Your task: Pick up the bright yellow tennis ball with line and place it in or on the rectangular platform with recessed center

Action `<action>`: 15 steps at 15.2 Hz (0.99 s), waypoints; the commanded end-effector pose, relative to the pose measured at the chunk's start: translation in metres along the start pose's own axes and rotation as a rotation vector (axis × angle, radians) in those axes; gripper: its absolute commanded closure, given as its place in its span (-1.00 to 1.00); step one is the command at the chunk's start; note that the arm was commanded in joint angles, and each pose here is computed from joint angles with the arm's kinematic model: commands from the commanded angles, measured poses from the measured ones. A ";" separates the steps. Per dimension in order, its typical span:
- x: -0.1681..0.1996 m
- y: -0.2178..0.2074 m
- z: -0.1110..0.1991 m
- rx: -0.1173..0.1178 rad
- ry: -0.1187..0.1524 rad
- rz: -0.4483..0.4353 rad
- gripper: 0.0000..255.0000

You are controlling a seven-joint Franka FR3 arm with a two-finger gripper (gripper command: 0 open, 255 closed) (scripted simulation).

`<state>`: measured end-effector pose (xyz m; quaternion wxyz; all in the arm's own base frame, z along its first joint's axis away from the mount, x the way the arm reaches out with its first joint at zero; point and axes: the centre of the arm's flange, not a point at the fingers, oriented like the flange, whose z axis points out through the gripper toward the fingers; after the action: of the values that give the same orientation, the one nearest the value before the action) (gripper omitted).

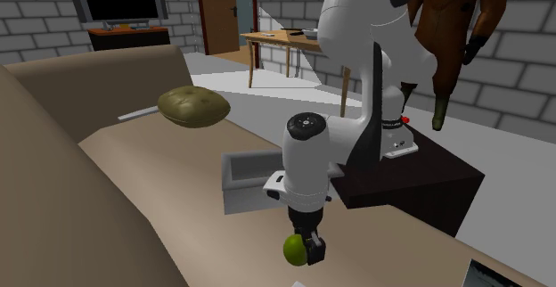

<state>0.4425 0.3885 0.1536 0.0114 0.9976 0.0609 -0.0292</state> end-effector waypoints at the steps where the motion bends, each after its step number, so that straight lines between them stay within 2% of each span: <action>1: 0.000 0.000 -0.008 0.000 0.000 0.000 1.00; 15: -0.005 0.002 -0.082 0.000 0.000 0.000 1.00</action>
<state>0.4423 0.3889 0.2293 0.0114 0.9977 0.0608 -0.0292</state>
